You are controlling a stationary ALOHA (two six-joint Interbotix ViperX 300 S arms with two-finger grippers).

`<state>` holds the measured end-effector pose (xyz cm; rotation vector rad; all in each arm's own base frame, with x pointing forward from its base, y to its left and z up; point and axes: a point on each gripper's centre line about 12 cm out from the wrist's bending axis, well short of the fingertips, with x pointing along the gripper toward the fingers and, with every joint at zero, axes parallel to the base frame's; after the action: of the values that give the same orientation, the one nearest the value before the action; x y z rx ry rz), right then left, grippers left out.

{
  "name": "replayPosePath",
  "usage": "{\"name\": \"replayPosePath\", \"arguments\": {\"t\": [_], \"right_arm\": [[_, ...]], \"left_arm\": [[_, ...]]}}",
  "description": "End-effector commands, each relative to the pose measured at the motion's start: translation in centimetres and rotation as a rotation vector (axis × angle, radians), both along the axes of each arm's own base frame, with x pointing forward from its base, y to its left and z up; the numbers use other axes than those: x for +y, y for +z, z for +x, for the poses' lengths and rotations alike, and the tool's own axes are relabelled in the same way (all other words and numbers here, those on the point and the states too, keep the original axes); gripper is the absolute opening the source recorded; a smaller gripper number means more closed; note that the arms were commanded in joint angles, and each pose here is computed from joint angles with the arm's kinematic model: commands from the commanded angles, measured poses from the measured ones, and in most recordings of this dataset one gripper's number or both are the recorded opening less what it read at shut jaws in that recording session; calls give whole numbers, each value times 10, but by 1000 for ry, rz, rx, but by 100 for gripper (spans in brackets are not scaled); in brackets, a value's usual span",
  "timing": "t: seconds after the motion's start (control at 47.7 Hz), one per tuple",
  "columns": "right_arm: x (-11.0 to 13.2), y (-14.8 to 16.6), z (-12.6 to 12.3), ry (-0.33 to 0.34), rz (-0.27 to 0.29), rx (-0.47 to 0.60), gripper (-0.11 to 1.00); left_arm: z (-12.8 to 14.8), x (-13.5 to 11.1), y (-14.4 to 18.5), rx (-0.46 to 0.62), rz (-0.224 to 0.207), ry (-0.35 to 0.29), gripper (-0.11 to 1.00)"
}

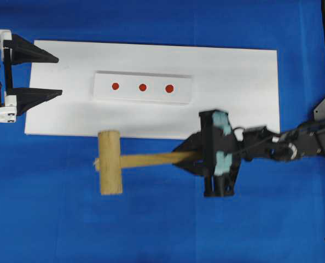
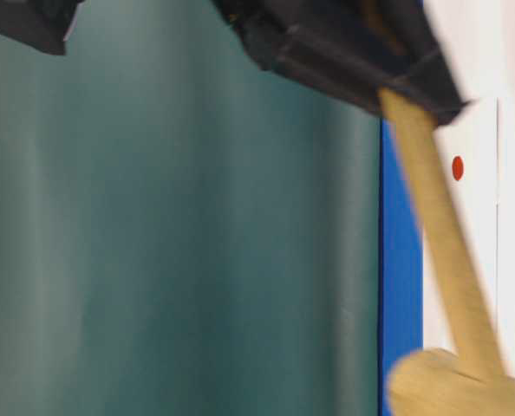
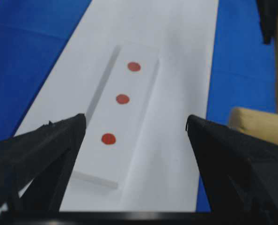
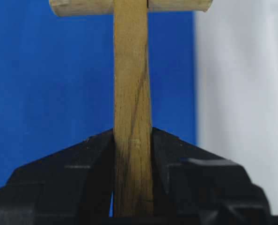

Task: Hit the mark with a hammer.
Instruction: 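Carry the mallet with the right gripper back below the board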

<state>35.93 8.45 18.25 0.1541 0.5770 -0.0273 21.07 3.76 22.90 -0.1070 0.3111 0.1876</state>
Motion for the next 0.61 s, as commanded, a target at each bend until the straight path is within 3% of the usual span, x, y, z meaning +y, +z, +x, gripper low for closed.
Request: {"name": "replayPosePath", "arguments": {"t": [0.0,0.209,0.587], "right_arm": [[12,13,10,-11,6,-49,10],[30,-3,21,-19,-11,-27,10],[35,-41,34,-45,-17,62,10]], "left_arm": [[2,2,5,-18,5,6,84],[1,2,5,-19,5,6,84],[1,2,5,-18,2,7,84]]}}
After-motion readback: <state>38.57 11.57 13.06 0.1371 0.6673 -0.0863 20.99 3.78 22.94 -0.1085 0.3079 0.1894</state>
